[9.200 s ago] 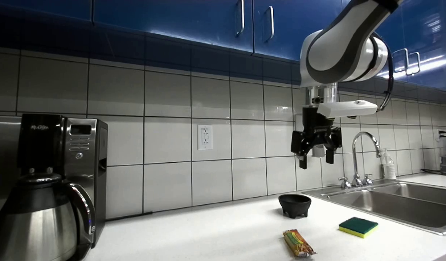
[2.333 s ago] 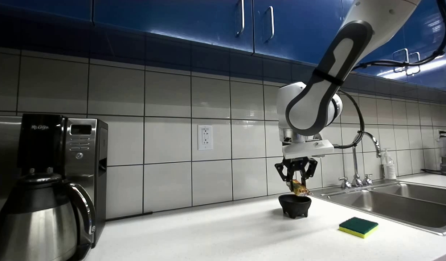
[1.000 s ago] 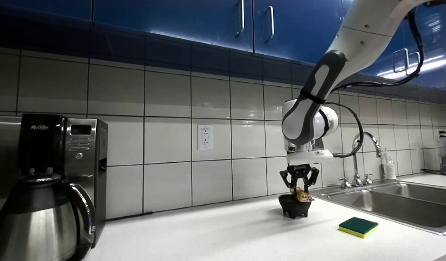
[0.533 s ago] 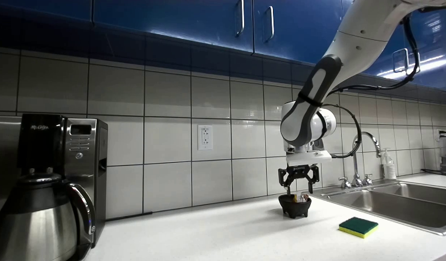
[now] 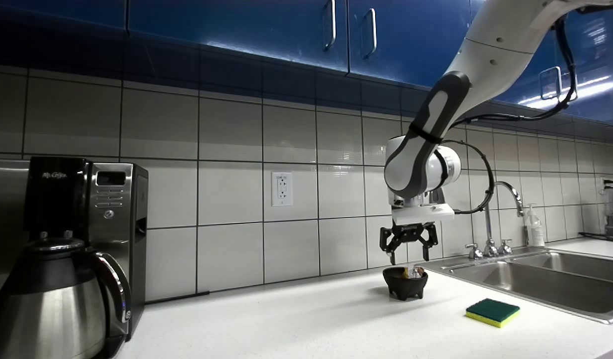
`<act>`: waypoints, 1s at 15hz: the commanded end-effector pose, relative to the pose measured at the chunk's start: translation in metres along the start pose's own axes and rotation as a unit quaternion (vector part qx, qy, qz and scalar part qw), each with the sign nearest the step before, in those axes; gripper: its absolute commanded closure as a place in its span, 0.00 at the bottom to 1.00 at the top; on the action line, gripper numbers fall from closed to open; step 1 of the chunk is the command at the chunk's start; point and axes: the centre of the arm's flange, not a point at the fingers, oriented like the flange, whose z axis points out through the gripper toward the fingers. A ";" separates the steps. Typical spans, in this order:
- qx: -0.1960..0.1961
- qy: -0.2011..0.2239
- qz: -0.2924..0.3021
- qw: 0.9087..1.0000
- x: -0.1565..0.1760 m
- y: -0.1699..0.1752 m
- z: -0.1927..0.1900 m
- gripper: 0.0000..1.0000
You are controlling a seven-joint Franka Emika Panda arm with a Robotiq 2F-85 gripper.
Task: Put the packet in the black bowl
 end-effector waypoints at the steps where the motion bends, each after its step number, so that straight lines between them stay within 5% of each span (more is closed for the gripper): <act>1: 0.010 0.009 -0.026 1.000 -0.021 0.003 -0.026 0.00; 15: 0.034 0.056 -0.100 0.993 -0.110 0.044 -0.076 0.00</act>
